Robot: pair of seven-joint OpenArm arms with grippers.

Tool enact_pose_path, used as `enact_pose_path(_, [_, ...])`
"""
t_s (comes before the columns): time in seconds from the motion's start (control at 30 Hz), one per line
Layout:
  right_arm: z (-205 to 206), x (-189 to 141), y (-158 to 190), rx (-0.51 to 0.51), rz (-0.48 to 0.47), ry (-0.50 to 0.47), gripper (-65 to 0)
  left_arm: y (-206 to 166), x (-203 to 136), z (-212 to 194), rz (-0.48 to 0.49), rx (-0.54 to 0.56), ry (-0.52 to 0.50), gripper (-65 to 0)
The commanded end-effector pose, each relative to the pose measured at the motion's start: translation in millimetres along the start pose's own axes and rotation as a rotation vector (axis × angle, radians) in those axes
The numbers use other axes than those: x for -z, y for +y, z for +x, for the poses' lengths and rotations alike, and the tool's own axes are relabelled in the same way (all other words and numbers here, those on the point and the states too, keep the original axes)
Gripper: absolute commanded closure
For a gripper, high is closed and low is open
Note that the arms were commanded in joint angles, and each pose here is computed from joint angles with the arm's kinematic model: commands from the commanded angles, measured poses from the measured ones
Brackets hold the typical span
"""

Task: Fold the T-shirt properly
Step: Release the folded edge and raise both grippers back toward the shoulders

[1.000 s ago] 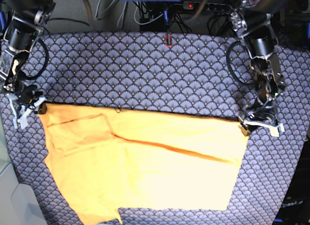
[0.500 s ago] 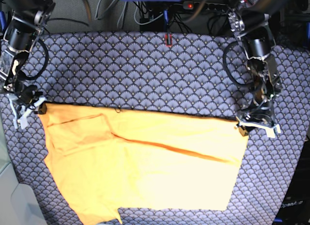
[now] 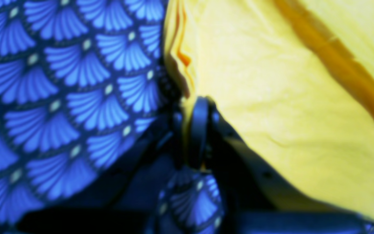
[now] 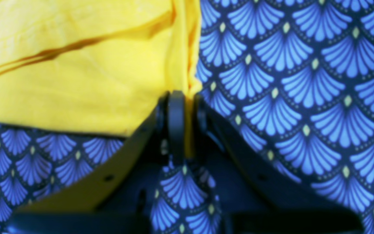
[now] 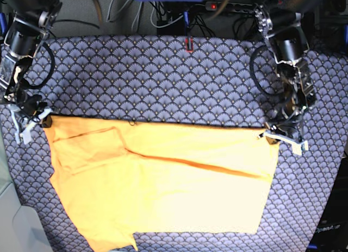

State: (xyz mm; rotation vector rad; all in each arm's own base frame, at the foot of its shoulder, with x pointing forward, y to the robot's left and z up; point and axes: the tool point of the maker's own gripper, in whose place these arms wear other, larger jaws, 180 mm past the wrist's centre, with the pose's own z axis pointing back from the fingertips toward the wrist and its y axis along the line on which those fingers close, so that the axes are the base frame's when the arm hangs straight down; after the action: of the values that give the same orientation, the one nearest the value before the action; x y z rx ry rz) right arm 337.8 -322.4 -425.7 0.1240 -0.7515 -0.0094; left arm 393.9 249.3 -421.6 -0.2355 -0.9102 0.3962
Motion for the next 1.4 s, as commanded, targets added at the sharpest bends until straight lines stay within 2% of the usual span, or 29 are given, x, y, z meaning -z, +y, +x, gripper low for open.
enact_pose_path(0.0, [-10.0, -4.7, -7.7, -0.025, -0.02, 0.052, 0.0, -0.2, -8.4, 28.7, -0.002, 0.021, -0.071, 0.0])
enact_pose_path(0.2, [-22.4, -21.0, 1.4, -0.088, -0.036, 0.043, 0.0, 11.4, -32.4, 39.3, 0.027, 0.043, -0.079, 0.0])
enact_pose_path(0.43, [-36.7, -57.7, 30.0, -0.213, -0.05, 0.009, 0.0, 23.6, -51.7, 19.8, 0.057, 0.082, -0.061, 0.0])
enact_pose_path(0.7, [-68.2, -82.8, 43.4, -0.257, -0.048, 0.046, 0.0, 42.5, -81.1, -20.2, 0.087, 0.11, -0.007, 0.0])
enact_pose_path(0.83, [-68.4, -100.0, 29.3, -0.209, -0.116, 0.019, 0.0, 54.5, -99.8, -25.2, 0.096, 0.079, -0.02, 0.0])
enact_pose_path(0.93, [-79.8, -108.0, 21.1, -0.191, -0.14, 0.037, 0.0, 65.2, -112.8, -23.2, 0.125, 0.08, -0.035, 0.0])
enact_pose_path(1.1, [-101.0, -116.0, 20.8, -0.19, -0.138, 0.08, 0.0, 73.7, -130.5, -35.3, 0.15, 0.101, -0.018, 0.0])
enact_pose_path(1.37, [-122.2, -123.7, 31.6, -0.146, -0.121, 0.05, 0.0, 80.4, -149.2, -66.4, 0.172, 0.101, 0.039, 0.0])
